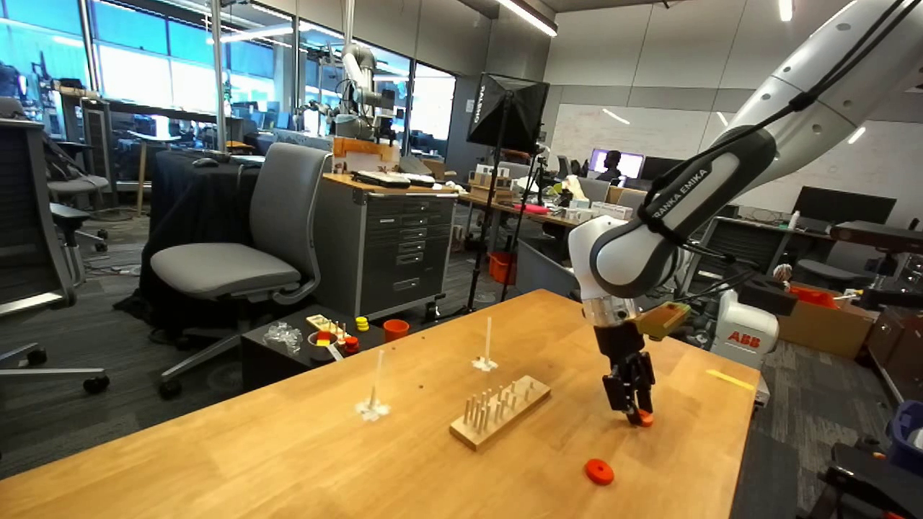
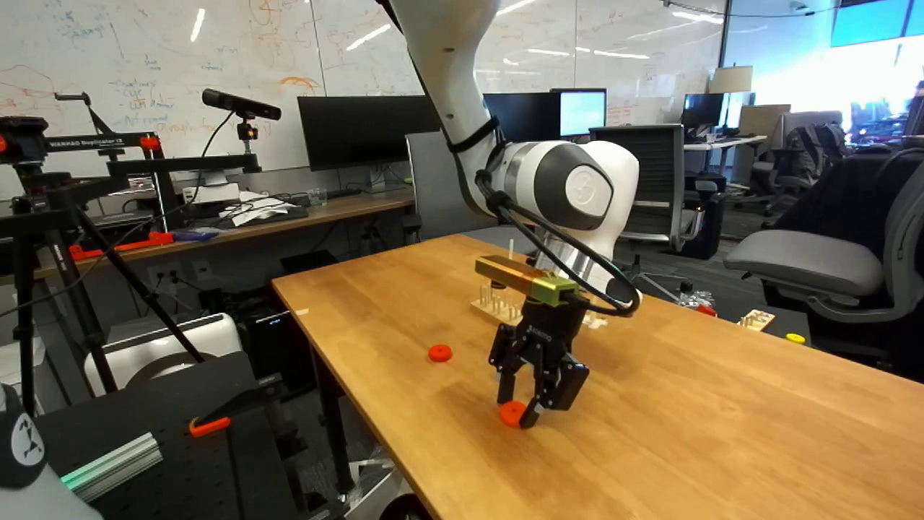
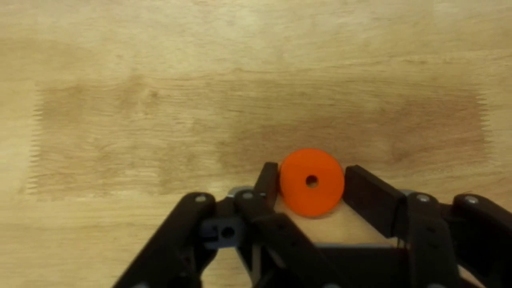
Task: Pick up the orange ring on the right and place it on the wooden stand
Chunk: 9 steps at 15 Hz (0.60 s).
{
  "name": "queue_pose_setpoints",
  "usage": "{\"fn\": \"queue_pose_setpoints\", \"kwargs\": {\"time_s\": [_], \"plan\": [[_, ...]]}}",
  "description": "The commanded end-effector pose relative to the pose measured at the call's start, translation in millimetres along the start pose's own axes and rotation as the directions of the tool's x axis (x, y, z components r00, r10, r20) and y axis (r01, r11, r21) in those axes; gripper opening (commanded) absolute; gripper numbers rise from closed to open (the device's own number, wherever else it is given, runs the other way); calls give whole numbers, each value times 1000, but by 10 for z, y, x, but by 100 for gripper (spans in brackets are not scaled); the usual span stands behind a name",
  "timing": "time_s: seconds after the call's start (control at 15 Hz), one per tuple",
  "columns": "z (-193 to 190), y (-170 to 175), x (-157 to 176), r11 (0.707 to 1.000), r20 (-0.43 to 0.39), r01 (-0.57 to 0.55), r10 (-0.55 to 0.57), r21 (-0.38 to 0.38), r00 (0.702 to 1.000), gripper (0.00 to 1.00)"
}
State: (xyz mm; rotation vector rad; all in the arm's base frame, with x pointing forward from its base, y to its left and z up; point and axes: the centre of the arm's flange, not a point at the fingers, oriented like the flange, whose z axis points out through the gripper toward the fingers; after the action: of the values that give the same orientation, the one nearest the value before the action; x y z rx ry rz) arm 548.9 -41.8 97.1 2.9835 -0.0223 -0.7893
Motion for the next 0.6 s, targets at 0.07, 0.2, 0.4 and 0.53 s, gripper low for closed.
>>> {"fn": "queue_pose_setpoints", "kwargs": {"time_s": [0.07,0.2,0.4,0.53], "plan": [[-29,-20,-65,1000,-5,27,-27,11,1000,19],[-64,-67,-84,999,-16,29,-29,21,999,17],[-139,-163,-120,999,-26,37,-36,34,999,17],[-206,-260,-124,998,-38,41,-39,51,999,17]]}}
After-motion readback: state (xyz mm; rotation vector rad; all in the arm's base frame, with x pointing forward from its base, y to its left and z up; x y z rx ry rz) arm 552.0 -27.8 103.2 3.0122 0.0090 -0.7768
